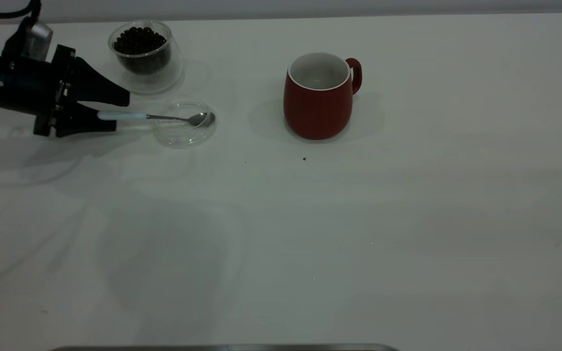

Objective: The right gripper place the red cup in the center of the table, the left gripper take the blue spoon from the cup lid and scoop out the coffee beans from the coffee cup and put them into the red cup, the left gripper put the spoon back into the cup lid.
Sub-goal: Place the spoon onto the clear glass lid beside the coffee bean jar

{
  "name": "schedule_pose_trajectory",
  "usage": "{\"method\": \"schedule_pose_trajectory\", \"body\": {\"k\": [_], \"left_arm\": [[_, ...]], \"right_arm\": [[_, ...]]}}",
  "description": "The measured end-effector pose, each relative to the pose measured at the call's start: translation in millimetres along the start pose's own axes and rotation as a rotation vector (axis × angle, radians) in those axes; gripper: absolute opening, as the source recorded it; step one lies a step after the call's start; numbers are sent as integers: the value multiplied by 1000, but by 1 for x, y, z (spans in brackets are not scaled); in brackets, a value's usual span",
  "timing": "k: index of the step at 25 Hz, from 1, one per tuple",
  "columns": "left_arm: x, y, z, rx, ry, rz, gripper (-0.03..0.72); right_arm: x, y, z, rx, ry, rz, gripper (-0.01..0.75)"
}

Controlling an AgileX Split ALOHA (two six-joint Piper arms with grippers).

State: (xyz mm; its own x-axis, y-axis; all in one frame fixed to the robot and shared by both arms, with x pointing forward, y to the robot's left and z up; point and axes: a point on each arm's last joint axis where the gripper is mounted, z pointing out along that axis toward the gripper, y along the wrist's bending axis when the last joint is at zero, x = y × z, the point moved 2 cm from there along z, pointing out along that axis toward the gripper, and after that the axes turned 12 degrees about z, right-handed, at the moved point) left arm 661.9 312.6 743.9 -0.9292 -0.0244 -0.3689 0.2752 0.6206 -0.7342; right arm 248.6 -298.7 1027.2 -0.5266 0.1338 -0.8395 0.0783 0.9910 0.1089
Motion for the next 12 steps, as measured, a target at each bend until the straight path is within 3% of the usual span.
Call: {"method": "schedule_pose_trajectory", "body": {"k": [6, 12], "left_arm": [[-25, 9, -13, -117, 80, 208, 619], [-61, -2, -44, -180, 254, 266, 606]], "right_arm": [[0, 0, 0, 0, 0, 0, 590], [0, 0, 0, 0, 0, 0, 590]]}}
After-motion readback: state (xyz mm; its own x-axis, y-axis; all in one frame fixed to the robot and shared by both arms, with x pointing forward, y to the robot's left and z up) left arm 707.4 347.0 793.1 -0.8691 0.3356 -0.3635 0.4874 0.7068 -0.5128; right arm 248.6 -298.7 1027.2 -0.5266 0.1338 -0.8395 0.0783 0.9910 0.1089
